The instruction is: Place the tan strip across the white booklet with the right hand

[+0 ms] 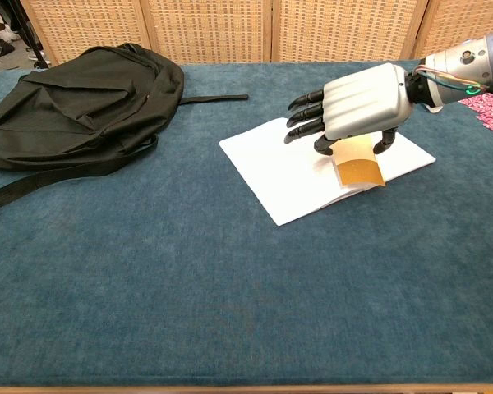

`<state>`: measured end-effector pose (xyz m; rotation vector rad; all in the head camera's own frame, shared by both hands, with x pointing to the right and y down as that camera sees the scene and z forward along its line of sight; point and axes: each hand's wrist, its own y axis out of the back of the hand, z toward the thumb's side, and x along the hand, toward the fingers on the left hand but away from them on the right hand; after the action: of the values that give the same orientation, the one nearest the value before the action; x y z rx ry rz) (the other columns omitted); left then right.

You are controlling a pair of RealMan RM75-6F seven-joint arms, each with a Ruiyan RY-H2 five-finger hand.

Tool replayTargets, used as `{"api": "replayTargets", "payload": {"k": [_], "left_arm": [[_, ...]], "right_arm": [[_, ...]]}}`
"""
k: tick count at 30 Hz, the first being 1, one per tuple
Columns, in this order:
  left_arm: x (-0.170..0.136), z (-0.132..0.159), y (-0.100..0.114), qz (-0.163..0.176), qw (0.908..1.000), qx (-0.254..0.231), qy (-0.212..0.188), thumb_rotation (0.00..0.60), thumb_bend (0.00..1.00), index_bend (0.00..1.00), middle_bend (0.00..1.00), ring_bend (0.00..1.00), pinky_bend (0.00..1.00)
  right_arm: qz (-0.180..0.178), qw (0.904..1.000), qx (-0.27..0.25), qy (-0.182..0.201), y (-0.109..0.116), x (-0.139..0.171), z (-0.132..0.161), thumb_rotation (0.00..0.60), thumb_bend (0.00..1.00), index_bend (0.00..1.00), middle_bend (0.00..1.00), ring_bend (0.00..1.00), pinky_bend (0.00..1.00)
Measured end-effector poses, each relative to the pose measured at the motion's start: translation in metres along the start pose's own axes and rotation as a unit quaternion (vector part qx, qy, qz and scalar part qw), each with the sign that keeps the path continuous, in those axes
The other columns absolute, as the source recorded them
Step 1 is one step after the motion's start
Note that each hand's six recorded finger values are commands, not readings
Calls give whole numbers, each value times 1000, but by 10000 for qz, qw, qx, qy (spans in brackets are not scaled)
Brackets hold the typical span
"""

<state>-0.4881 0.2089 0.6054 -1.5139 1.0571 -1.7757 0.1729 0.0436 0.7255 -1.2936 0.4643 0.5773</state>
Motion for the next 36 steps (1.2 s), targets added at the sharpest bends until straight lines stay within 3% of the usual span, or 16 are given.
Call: {"api": "replayTargets", "payload": {"k": [5,9,17,21,24,28,30,33,36], "left_arm": [[1,0,-1,-33,10000,-3,-5,600,0,0,0,0,0],[1,1,-1,-38,10000,-8,-12,600,0,0,0,0,0],[-1,4,0,-19,10000,-15,-81,600,0,0,0,0,0],[-4,7,4,56,9999,-10,-144,600,0,0,0,0,0],[-6,7,6,96,9998,-21,-172,600,0,0,0,0,0],[-9,7,12,205,9995,-46,-218,600,0,0,0,0,0],[-10,7,14,259,9994,-50,-226,600,0,0,0,0,0],[-12,7,18,355,9990,-54,-254,600,0,0,0,0,0],[-16,9,22,424,9985,-86,-321,600,0,0,0,0,0]], "right_arm": [[72,9999,56,-81,-4,5,-5,600,369,209,24,0,0],[143,9997,72,-174,-8,11,-11,600,362,102,0,0,0],[104,9992,-32,-395,-12,30,-21,600,382,86,0,0,0],[-174,9946,-571,-848,-9,43,-34,600,470,86,0,0,0],[-377,9834,-1250,-1257,-11,54,-42,600,544,86,0,0,0],[-603,9585,-2194,-1719,-18,68,-44,600,647,86,0,0,0],[-643,9484,-2496,-1845,-21,72,-42,600,744,86,0,0,3],[-639,9300,-3013,-2008,-27,75,-36,600,963,86,0,0,15],[-612,9056,-3609,-2140,-30,76,-26,600,1000,86,0,0,17]]}}
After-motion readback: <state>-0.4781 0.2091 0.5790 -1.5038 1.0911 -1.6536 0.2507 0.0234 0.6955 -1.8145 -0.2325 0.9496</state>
